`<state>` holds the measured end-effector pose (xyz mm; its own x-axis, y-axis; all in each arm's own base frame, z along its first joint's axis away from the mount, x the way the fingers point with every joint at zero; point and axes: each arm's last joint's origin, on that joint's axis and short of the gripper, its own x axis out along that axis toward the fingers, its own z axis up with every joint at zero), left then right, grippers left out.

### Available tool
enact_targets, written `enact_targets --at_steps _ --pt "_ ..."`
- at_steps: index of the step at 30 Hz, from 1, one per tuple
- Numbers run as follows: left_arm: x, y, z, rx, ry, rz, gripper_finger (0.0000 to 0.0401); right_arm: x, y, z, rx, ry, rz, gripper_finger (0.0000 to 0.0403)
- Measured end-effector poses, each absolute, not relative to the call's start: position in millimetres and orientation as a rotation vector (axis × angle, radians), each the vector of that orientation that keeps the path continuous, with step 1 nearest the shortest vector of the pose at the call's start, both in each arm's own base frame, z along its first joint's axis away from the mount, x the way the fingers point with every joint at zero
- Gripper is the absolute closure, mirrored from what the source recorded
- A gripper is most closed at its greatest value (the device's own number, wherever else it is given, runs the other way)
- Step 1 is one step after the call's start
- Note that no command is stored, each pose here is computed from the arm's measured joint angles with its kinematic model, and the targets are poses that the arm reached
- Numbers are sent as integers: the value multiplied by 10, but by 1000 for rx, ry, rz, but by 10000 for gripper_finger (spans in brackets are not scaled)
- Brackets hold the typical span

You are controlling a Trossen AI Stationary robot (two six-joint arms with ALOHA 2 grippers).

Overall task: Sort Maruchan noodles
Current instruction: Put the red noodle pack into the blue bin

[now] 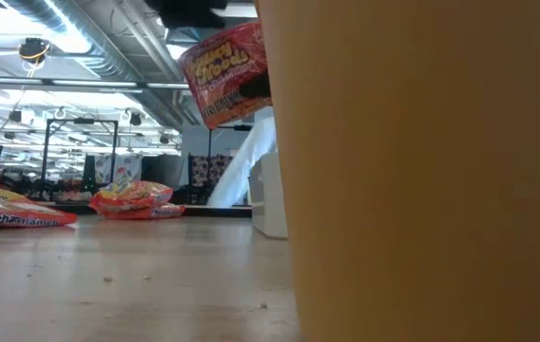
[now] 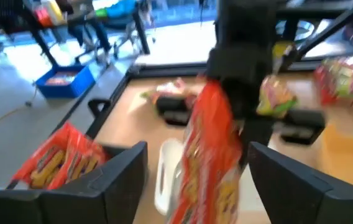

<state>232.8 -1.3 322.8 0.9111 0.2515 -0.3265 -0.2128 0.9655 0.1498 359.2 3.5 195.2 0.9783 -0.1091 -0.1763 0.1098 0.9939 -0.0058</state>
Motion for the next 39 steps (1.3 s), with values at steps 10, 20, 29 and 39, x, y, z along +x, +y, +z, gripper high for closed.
enact_targets --at_steps 10,20,29,39 --pt "2553 77 2917 -10 519 19 130 3634 56 2030 -18 148 -37 307" --pt "2640 138 2789 -48 576 35 166 3649 61 2038 -38 166 -12 299" --pt "2639 137 2788 -42 577 30 250 3650 57 2037 -38 171 -23 246" --pt "2644 244 2947 92 579 138 258 3215 10 2483 -99 353 -147 171"
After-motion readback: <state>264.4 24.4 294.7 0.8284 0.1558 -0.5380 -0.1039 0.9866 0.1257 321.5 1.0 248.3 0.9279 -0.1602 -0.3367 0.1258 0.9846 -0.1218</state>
